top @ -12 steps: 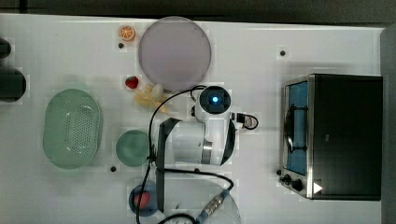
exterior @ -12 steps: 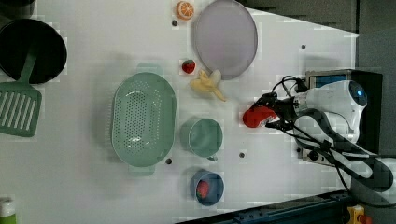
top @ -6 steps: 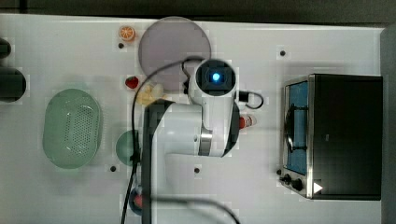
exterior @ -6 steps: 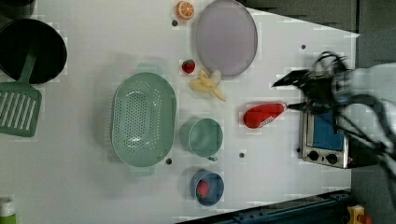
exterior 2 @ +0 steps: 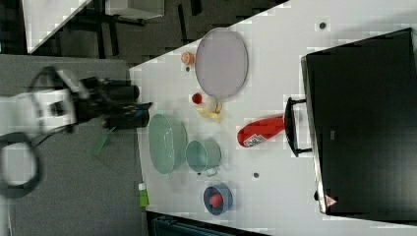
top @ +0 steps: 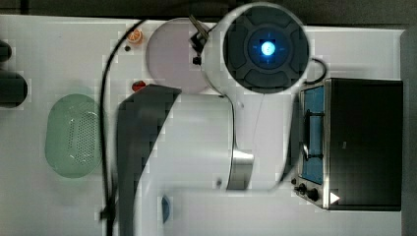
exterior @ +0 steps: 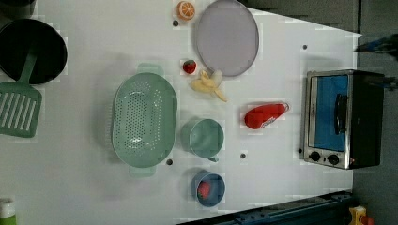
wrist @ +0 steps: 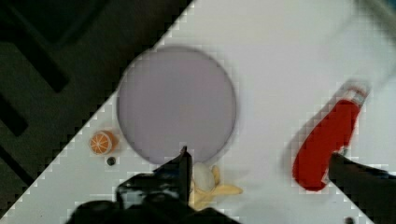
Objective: Pick Ketchup from oven and place it on table.
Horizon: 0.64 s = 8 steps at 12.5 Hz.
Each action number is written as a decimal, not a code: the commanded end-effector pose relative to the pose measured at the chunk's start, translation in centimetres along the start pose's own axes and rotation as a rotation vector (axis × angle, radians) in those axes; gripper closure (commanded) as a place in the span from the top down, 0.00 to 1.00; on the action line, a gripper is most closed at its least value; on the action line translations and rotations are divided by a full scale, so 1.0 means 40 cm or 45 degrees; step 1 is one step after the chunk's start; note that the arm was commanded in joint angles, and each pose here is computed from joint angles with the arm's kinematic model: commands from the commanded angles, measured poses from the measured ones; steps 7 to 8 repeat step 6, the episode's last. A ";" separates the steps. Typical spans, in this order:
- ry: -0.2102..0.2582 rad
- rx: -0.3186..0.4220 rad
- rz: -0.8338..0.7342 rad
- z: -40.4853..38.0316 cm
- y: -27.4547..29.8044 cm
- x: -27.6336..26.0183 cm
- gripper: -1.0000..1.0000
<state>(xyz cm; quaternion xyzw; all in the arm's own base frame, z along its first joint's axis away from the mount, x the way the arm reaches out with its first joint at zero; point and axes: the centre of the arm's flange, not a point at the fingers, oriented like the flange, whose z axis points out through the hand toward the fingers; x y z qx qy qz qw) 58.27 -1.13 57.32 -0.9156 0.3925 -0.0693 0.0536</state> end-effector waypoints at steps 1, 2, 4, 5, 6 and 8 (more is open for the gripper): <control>-0.134 -0.118 0.008 0.037 0.003 -0.004 1.00; -0.147 -0.130 0.008 0.009 0.004 -0.005 1.00; -0.181 -0.163 0.014 -0.033 0.016 -0.005 1.00; -0.203 -0.185 0.019 -0.049 0.025 -0.006 1.00; -0.216 -0.198 0.025 -0.065 0.033 -0.005 1.00; -0.216 -0.198 0.025 -0.065 0.033 -0.005 1.00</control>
